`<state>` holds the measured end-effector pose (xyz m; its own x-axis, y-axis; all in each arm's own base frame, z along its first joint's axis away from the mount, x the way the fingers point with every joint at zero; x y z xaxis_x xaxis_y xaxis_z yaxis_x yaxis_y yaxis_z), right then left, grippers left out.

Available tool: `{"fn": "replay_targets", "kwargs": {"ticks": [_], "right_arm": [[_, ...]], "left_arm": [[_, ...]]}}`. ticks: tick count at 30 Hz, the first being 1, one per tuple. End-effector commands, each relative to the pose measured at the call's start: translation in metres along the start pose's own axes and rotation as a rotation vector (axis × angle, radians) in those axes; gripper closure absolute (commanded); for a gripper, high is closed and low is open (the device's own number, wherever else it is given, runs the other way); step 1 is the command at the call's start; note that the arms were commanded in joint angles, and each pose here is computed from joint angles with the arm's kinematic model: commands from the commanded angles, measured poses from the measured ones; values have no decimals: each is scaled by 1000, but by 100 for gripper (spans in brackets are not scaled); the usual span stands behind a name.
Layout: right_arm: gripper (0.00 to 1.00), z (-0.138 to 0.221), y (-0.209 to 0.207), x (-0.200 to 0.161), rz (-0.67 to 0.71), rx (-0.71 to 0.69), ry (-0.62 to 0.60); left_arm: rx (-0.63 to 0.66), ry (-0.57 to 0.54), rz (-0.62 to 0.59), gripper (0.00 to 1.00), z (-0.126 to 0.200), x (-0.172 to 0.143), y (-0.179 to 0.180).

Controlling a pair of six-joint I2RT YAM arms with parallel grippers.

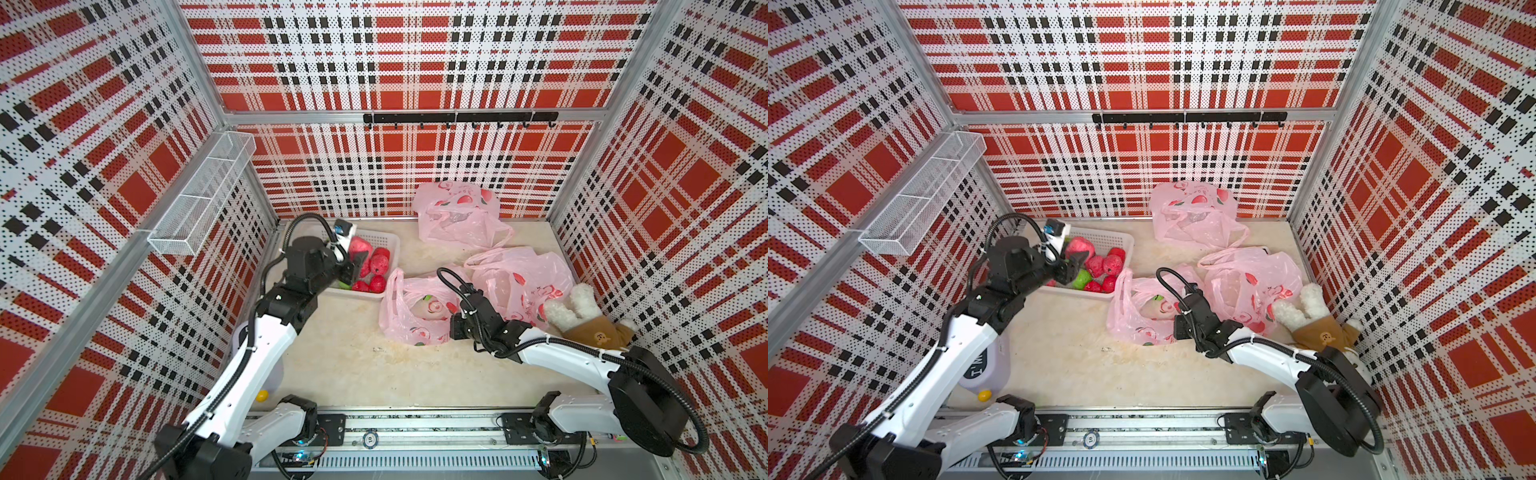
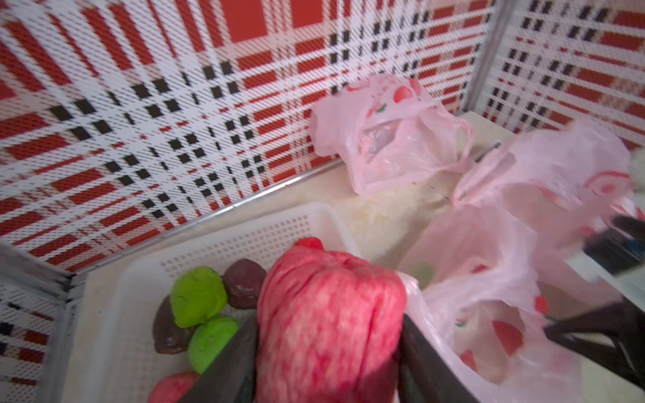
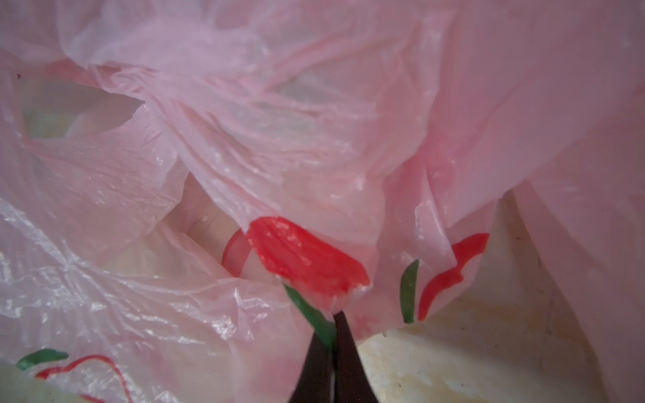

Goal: Untie the knot of a plastic bag & take out the apple
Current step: Place the apple in the basket.

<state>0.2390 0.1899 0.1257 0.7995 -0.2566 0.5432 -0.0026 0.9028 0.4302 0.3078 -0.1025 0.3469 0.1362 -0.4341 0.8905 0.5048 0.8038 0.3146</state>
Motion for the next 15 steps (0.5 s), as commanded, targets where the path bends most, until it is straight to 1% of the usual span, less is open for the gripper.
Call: {"fn": "replay_targets", "kwargs": {"ticks": [1, 4, 9, 13, 15], "right_arm": [[100, 8, 12, 13, -1, 45, -38], [100, 9, 11, 13, -4, 43, -39], [100, 12, 6, 11, -16, 36, -45], [100, 12, 4, 8, -13, 30, -31], [100, 12, 6, 7, -5, 39, -17]], "left_arm": [[-4, 13, 67, 45, -25, 4, 25], [60, 106, 105, 45, -61, -10, 41], [97, 187, 133, 45, -118, -35, 46], [95, 274, 139, 45, -163, -60, 48], [91, 307, 141, 45, -180, -71, 48]]}}
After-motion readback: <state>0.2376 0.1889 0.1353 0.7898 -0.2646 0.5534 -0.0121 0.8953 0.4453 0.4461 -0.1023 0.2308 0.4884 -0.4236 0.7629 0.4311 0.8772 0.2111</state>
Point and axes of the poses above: each gripper's point midway between its finger pads, its own z axis back along the fingers, its own y axis along the line the jaws close on, x = y × z, the point moved 6 cm from there along z, back along the fingers, and after that the axes turned 15 degrees about -z, right-handed, at the moved point
